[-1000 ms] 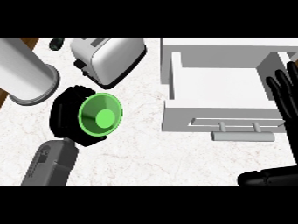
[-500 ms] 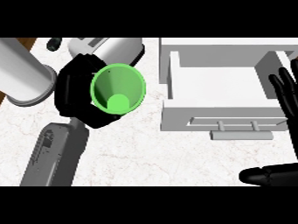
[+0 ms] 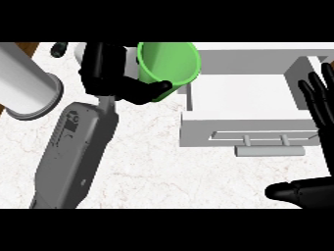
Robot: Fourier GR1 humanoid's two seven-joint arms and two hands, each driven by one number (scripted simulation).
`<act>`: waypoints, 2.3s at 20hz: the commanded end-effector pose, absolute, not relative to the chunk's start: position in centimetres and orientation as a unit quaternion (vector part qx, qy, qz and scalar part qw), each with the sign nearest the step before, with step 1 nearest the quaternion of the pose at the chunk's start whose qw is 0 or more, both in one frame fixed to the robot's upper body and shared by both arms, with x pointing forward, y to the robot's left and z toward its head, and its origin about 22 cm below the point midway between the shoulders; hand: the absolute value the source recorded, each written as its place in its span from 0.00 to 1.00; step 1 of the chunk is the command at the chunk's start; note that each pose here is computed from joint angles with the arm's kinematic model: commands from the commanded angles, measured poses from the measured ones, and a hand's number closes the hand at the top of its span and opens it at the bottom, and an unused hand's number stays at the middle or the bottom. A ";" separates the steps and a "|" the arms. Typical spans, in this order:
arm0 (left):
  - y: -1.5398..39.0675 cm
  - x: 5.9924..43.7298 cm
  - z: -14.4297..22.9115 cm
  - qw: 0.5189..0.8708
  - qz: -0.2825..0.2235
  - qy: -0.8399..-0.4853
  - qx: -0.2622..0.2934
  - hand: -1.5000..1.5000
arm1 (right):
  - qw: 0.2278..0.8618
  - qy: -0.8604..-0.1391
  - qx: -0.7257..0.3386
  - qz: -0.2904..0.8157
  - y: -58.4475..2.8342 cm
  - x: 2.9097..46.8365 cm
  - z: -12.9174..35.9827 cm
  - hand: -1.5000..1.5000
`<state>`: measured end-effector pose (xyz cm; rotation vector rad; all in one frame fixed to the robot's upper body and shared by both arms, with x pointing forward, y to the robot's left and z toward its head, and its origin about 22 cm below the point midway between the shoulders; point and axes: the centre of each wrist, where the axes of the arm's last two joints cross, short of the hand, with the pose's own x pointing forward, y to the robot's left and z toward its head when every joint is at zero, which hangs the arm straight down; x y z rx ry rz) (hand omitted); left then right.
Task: Pick up the cup, place it into the drawer and close the drawer
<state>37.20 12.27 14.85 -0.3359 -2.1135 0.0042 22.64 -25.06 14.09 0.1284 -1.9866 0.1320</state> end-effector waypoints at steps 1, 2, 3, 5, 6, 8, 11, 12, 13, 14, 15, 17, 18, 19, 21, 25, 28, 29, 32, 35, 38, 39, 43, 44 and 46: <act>9.3 38.8 17.1 0.484 -0.012 -0.864 -0.135 1.00 | 0.539 -0.839 0.051 0.045 -25.2 24.3 13.7 0.00; 9.0 38.3 18.2 0.485 -0.017 -0.864 -0.132 1.00 | 0.538 -0.839 0.059 0.062 -24.8 21.9 12.6 0.00; 9.6 39.0 17.5 0.486 -0.013 -0.865 -0.125 1.00 | 0.549 -0.831 0.067 0.055 -26.4 22.5 12.8 0.00; 9.5 39.0 17.9 0.503 -0.026 -0.855 -0.124 1.00 | 0.537 -0.841 0.046 0.052 -23.7 22.7 13.9 0.00; 7.9 39.8 17.9 0.507 -0.028 -0.853 -0.119 1.00 | 0.549 -0.832 0.050 0.055 -25.0 21.8 14.2 0.00; 6.5 39.3 17.2 0.514 -0.037 -0.848 -0.120 1.00 | 0.536 -0.840 0.054 0.058 -24.3 21.4 13.0 0.00; 5.4 40.9 18.6 0.524 -0.041 -0.844 -0.109 1.00 | 0.537 -0.840 0.052 0.062 -25.2 22.8 14.8 0.00; 5.8 40.5 16.9 0.521 -0.042 -0.845 -0.110 1.00 | 0.540 -0.838 0.055 0.051 -24.5 22.3 12.4 0.00; 5.4 41.9 19.1 0.529 -0.032 -0.842 -0.104 1.00 | 0.539 -0.838 0.054 0.059 -25.4 22.8 14.8 0.00; 5.5 41.4 17.0 0.526 -0.035 -0.843 -0.107 1.00 | 0.546 -0.834 0.053 0.063 -25.7 23.0 12.8 0.00; 4.1 41.4 18.0 0.534 -0.045 -0.838 -0.102 1.00 | 0.542 -0.836 0.058 0.061 -24.2 23.2 12.7 0.00; 4.1 41.9 16.8 0.538 -0.039 -0.838 -0.088 1.00 | 0.540 -0.837 0.061 0.061 -23.3 22.3 14.9 0.00; 3.4 41.8 16.5 0.538 -0.044 -0.838 -0.084 1.00 | 0.545 -0.834 0.060 0.063 -25.8 22.2 13.5 0.00; 3.0 41.7 16.4 0.538 -0.054 -0.837 -0.085 1.00 | 0.540 -0.837 0.058 0.060 -25.7 23.0 14.4 0.00; 2.4 41.8 15.6 0.544 -0.048 -0.835 -0.070 1.00 | 0.535 -0.840 0.065 0.067 -24.7 22.5 13.3 0.00; 2.8 42.9 15.2 0.556 -0.052 -0.826 -0.078 1.00 | 0.536 -0.839 0.060 0.070 -25.7 23.0 14.3 0.00; 2.0 42.7 14.8 0.564 -0.072 -0.819 -0.076 1.00 | 0.531 -0.843 0.062 0.058 -25.6 23.8 13.3 0.00; 3.1 43.6 13.9 0.566 -0.073 -0.819 -0.059 1.00 | 0.531 -0.843 0.067 0.062 -24.4 22.9 14.2 0.00; 2.0 42.9 13.7 0.571 -0.095 -0.814 -0.050 1.00 | 0.534 -0.840 0.074 0.068 -24.2 24.1 15.5 0.00; 1.2 43.3 15.4 0.571 -0.114 -0.812 -0.041 1.00 | 0.533 -0.840 0.073 0.069 -24.6 24.2 13.9 0.00; 1.0 43.1 14.8 0.574 -0.126 -0.809 -0.023 1.00 | 0.528 -0.842 0.089 0.071 -24.0 23.6 13.6 0.00; 1.0 42.7 13.6 0.574 -0.131 -0.809 -0.004 1.00 | 0.532 -0.839 0.085 0.075 -24.3 23.2 13.7 0.00; 0.7 42.7 13.8 0.576 -0.156 -0.802 0.017 0.00 | 0.521 -0.844 0.098 0.079 -24.3 23.6 13.9 0.00; 0.3 42.8 14.4 0.577 -0.167 -0.799 0.019 0.00 | 0.525 -0.843 0.090 0.079 -23.9 24.7 14.1 0.00; 1.2 42.8 12.9 0.586 -0.159 -0.794 0.025 0.00 | 0.520 -0.846 0.093 0.076 -23.2 24.2 14.2 0.00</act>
